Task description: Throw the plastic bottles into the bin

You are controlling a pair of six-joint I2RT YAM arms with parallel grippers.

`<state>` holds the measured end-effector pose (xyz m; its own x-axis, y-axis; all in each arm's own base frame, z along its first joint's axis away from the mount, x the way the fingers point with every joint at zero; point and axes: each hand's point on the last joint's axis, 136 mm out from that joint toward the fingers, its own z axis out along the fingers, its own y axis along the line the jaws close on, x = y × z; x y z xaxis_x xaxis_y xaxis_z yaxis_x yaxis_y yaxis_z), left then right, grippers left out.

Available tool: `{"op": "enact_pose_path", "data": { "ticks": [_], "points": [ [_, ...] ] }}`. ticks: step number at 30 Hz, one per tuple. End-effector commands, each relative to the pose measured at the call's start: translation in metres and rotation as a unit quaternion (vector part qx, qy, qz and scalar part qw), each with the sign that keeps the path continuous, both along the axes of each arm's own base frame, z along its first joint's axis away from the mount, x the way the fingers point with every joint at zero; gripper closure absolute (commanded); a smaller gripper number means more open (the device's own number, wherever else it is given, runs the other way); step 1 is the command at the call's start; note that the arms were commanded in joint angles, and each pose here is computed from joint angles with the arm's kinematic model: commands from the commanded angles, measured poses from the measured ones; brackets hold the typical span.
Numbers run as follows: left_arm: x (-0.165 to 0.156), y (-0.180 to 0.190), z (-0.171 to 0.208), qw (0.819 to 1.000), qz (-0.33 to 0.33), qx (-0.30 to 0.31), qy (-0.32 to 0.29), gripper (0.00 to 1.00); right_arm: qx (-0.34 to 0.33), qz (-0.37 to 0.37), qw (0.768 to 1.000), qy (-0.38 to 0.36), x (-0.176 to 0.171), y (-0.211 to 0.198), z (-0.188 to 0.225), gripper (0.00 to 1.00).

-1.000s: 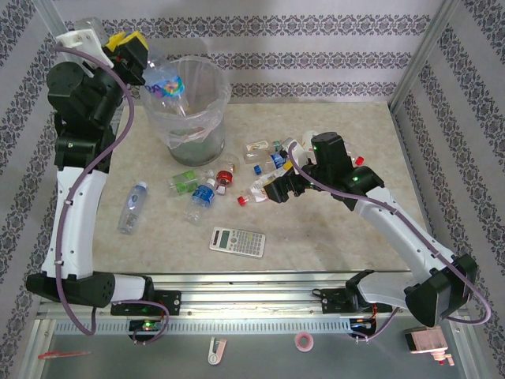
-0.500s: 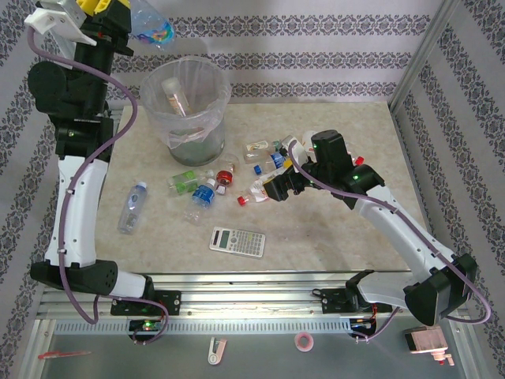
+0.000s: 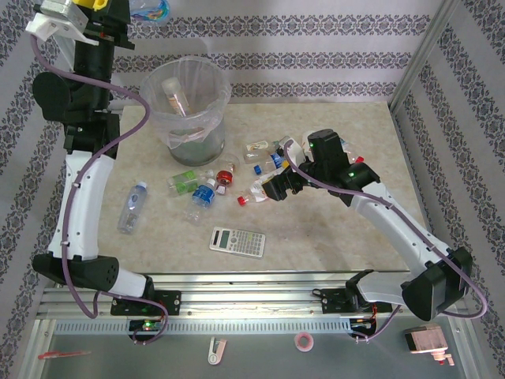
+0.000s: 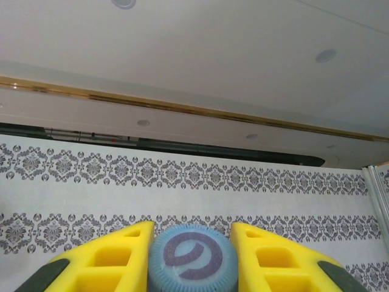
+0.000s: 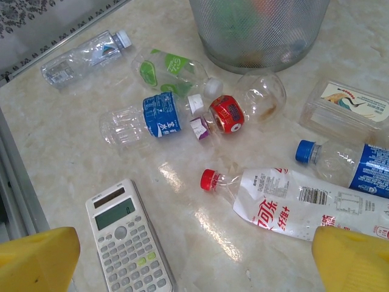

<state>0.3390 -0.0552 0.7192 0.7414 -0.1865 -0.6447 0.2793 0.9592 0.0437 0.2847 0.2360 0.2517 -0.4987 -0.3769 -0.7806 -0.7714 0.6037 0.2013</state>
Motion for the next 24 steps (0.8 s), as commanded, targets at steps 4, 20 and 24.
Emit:
{"op": "enact_pose_path", "data": {
  "ticks": [4,20,24],
  "points": [
    [0.028,-0.006,-0.008,0.999,-0.005,0.0,0.042,1.0,-0.007,0.006,1.0,-0.013,0.003,0.002,0.006,0.02],
    [0.214,-0.038,-0.239,0.856,-0.074,-0.015,0.512,0.0,-0.009,0.003,1.0,-0.008,-0.001,-0.005,0.002,0.02],
    [0.2,-0.029,-0.21,0.868,-0.059,-0.033,0.493,0.0,-0.008,0.0,1.0,-0.004,-0.003,-0.006,-0.001,0.02]
  ]
}}
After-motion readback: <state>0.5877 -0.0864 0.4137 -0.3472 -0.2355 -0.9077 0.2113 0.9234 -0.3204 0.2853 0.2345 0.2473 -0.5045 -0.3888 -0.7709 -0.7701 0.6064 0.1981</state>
